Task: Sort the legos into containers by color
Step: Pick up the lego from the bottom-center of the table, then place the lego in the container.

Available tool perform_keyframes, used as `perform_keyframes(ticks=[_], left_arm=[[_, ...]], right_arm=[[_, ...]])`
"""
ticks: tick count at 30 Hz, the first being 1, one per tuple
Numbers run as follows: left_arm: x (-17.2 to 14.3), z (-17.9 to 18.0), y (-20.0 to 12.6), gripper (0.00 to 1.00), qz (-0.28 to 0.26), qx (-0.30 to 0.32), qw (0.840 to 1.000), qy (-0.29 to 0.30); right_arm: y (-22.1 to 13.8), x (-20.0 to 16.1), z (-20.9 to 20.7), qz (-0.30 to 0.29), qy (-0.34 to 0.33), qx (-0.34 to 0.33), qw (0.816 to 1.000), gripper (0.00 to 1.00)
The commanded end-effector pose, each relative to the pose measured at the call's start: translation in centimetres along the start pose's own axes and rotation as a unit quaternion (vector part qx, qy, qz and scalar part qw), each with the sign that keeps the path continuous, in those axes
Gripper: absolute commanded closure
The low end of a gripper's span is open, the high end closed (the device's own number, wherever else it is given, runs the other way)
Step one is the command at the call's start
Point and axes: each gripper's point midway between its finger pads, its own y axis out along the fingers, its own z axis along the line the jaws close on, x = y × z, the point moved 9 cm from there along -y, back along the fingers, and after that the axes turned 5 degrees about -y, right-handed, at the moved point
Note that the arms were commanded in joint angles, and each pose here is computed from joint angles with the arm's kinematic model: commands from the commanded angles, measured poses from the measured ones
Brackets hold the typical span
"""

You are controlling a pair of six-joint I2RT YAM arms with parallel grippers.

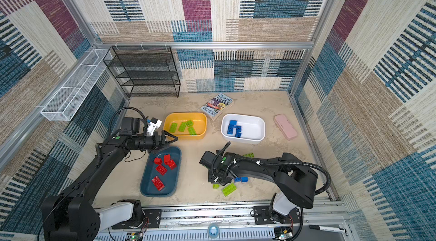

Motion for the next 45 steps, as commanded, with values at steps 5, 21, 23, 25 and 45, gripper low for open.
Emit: perform_keyframes(ticks=[5,21,23,25,45], left_arm=[[0.3,-0.7,-0.5,0.06,-0.004,0.003,1.0,0.014],[-0.4,-1.6,-2.3,0.06,-0.022,0.043,0.998,0.03],[-0.5,-1.6,-2.4,0.06,-0.024,0.046,0.998,0.029],[-0.5,-1.6,-2.4,0.06,-0.024,0.045,0.998,0.026],[-0.4,-1.4,-2.0,0.06,-0.011,0.041,0.999,0.015]], right_arm=[[-3.7,3.6,1.4,-0.063,-0.043,-0.007,0.997,0.77],[-5.6,24.9,7.7,-0.207,-0.138,0.105,0.963,0.75],[-4.2,26.3,8.5,-0.207,-0.143,0.103,0.962,0.75],[-2.3,27.7,8.7,-0.198,-0.142,0.093,0.965,0.75],[-5.4,26.8,6.1,-0.206,-0.144,0.068,0.966,0.36]])
